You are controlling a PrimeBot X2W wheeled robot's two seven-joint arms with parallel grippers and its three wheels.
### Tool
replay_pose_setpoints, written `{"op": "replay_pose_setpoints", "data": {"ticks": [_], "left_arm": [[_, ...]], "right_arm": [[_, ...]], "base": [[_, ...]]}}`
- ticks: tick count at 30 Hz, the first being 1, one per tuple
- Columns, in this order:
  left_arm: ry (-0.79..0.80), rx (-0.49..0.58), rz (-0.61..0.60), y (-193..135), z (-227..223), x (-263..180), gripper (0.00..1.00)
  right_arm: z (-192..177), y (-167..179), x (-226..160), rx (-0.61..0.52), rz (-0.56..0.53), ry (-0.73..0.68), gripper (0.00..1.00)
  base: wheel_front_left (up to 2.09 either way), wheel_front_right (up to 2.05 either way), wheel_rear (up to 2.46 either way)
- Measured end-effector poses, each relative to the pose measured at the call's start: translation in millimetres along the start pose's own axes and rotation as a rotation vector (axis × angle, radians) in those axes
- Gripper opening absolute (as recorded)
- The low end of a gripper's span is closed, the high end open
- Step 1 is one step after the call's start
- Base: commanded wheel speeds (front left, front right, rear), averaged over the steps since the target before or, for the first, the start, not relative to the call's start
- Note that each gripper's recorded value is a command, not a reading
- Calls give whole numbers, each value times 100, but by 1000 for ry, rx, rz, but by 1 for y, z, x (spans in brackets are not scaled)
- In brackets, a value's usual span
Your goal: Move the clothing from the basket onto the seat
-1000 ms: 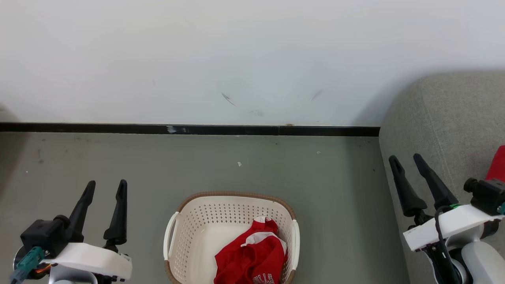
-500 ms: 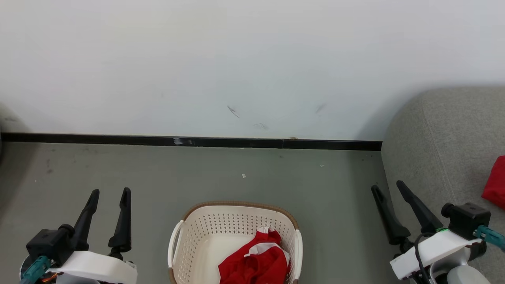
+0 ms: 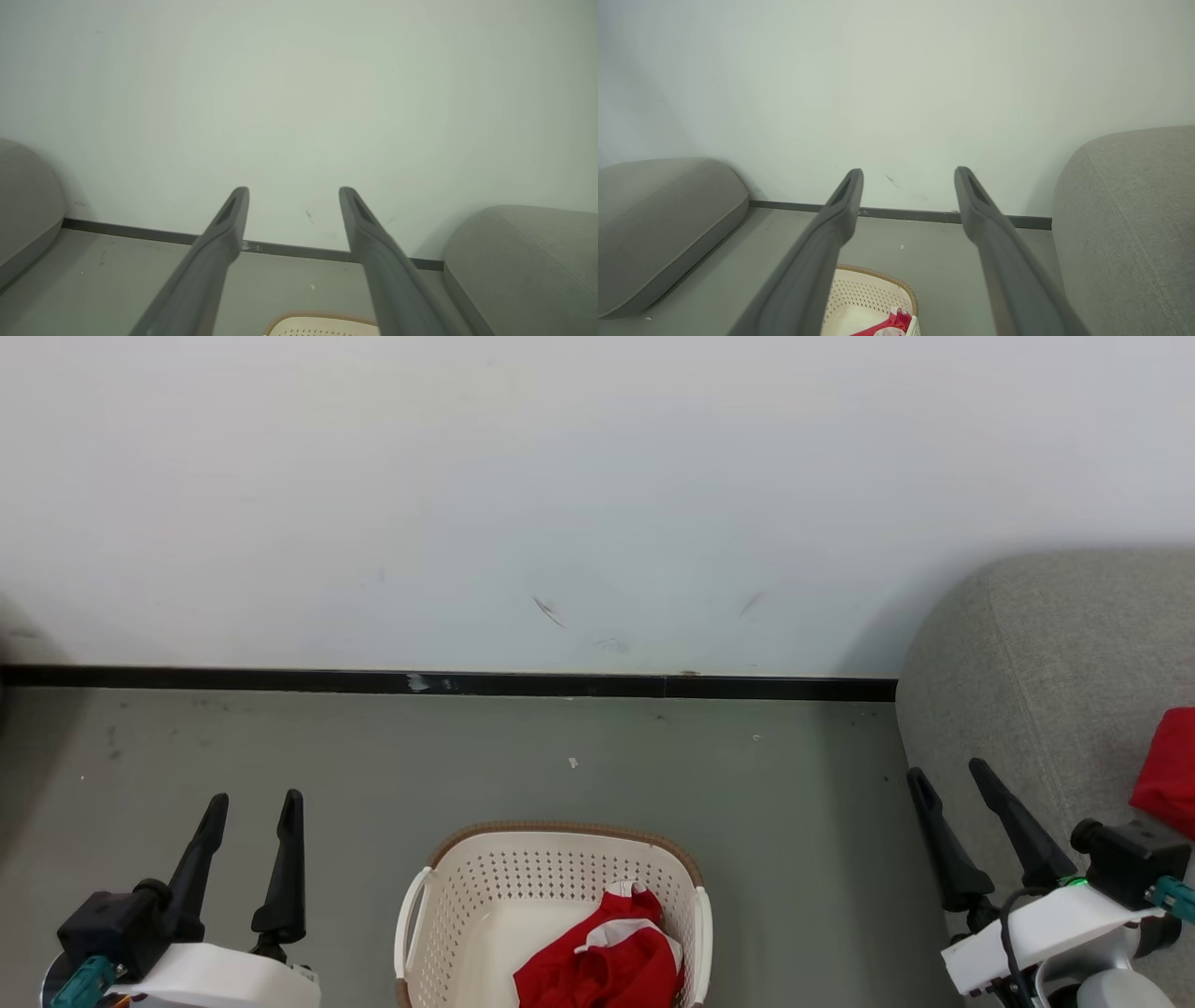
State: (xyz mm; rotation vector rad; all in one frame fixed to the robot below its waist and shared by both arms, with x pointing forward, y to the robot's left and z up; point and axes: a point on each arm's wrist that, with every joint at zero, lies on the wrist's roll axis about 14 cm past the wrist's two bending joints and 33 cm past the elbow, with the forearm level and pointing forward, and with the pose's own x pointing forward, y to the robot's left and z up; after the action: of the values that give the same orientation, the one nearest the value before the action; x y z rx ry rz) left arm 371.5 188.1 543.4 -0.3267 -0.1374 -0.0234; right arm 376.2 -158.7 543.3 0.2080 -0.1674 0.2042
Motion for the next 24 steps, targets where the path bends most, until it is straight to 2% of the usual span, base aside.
{"op": "replay_pose_setpoints", "data": {"ticks": [24], "left_arm": [[8, 8, -32, -7, -7, -1, 100]], "right_arm": [[2, -1, -7, -3, -18, -9, 100]], "base": [[0, 0, 0]]}}
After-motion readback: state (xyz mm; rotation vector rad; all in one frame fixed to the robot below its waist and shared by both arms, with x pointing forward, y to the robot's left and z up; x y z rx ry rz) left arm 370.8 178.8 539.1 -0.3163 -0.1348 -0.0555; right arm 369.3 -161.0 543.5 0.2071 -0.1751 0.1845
